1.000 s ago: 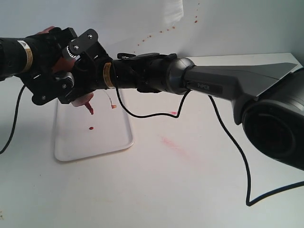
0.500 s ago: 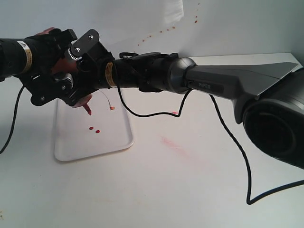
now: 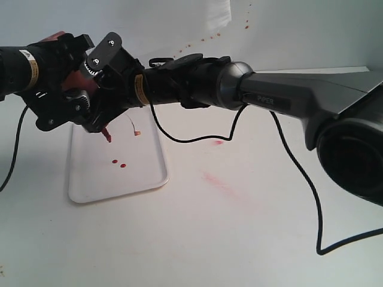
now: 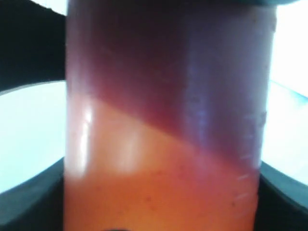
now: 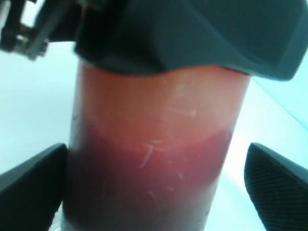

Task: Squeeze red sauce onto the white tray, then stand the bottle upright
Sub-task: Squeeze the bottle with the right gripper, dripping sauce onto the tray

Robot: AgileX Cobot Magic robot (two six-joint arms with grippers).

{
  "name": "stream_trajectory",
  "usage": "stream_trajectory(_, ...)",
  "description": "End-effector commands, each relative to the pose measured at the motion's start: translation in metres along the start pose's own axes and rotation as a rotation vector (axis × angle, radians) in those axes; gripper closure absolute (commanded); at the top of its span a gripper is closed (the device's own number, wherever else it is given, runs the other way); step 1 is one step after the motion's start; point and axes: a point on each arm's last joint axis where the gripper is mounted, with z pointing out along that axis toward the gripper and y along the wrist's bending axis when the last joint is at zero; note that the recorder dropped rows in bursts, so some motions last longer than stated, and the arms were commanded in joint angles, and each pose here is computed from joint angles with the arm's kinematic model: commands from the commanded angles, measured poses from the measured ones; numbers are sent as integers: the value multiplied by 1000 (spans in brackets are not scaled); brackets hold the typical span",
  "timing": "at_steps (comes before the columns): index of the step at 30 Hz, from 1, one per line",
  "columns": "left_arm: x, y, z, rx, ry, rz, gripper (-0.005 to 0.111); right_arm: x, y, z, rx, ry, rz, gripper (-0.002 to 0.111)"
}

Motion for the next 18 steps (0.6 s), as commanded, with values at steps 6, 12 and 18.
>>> stream_trajectory(6, 6, 0, -3, 10, 32, 0, 107, -18, -1, -12, -11, -10, 9, 107)
stream_trajectory(12, 6, 0, -3, 10, 32, 0, 107, -18, -1, -12, -11, -10, 11, 108)
stream_trajectory(18, 6, 0, -3, 10, 32, 0, 107, -18, -1, -12, -11, -9, 12, 108)
